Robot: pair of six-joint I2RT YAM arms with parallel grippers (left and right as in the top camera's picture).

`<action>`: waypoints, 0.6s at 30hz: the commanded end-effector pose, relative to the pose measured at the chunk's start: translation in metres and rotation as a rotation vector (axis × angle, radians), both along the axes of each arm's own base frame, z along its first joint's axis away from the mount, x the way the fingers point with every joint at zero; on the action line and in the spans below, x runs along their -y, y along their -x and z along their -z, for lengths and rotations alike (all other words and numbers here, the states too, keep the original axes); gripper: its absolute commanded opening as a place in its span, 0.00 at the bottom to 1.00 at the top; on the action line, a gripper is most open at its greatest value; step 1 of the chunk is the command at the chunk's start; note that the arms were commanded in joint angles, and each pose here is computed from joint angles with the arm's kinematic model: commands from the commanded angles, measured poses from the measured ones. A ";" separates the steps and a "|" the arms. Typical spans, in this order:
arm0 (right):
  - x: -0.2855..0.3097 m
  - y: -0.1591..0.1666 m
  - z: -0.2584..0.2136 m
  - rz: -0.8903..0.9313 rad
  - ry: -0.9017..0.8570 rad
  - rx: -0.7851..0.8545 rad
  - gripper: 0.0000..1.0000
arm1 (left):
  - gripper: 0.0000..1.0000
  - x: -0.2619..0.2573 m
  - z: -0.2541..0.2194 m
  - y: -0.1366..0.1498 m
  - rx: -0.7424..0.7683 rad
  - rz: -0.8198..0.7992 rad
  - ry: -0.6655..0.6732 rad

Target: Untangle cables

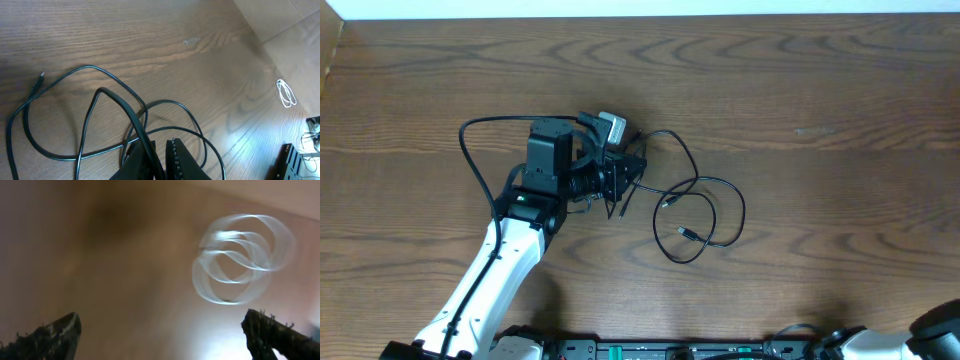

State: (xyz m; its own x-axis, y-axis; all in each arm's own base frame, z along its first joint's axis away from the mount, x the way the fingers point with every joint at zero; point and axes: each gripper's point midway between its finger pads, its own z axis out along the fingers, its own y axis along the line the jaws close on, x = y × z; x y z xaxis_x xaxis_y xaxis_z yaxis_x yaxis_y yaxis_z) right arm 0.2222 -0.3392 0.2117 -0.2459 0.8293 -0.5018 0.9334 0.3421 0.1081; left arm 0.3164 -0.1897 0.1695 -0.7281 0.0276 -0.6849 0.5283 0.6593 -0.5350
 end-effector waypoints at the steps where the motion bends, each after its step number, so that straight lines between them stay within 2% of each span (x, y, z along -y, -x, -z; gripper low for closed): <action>1: -0.072 -0.080 -0.021 -0.400 -0.037 0.133 0.99 | 0.14 0.001 -0.007 -0.002 0.051 0.014 -0.005; 4: -0.125 -0.111 -0.019 -0.554 -0.102 0.152 0.99 | 0.14 0.001 -0.015 -0.006 0.093 0.018 0.009; 8: -0.190 -0.135 -0.016 -0.726 -0.188 0.159 0.99 | 0.14 0.006 -0.034 -0.005 0.153 0.069 0.071; 18: -0.305 -0.149 -0.010 -1.030 -0.265 0.091 0.99 | 0.15 0.002 -0.082 0.010 0.271 0.060 0.121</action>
